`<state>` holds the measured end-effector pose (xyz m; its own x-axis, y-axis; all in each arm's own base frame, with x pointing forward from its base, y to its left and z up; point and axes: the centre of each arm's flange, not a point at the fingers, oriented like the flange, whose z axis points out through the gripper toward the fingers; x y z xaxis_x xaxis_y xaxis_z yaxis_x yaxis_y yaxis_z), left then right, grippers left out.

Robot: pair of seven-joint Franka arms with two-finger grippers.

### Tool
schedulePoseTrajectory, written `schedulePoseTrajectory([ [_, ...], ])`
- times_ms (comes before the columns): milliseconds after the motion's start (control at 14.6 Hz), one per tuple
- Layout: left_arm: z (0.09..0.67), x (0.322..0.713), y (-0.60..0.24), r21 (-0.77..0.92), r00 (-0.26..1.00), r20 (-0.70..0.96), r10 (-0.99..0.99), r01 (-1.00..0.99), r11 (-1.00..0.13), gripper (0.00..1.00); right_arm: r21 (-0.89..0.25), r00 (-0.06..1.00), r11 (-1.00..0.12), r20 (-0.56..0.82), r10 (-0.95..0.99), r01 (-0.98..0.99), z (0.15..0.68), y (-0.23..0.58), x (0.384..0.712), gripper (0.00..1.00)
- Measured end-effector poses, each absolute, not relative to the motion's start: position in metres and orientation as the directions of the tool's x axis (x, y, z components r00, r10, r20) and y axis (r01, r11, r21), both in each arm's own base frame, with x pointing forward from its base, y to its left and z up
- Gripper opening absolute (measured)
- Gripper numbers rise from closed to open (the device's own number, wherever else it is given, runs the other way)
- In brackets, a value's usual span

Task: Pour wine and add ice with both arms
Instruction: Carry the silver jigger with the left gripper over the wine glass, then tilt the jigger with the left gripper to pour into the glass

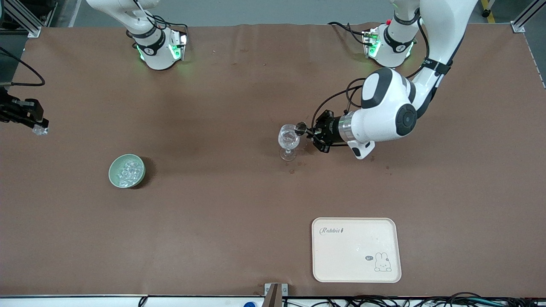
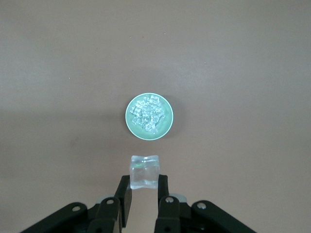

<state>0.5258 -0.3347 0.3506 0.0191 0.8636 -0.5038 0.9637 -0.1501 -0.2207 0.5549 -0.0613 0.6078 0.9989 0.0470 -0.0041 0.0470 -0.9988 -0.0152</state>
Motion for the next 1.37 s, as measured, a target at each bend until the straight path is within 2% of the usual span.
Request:
schedulePoseTrajectory([
  [1367, 0.357, 0.498, -0.382, -0.177, 0.075, -0.287, 0.955, 0.976, -0.130, 0.21, -0.016, 0.999, -0.999, -0.006, 0.050, 0.050, 0.608, -0.059, 0.555, 0.26],
])
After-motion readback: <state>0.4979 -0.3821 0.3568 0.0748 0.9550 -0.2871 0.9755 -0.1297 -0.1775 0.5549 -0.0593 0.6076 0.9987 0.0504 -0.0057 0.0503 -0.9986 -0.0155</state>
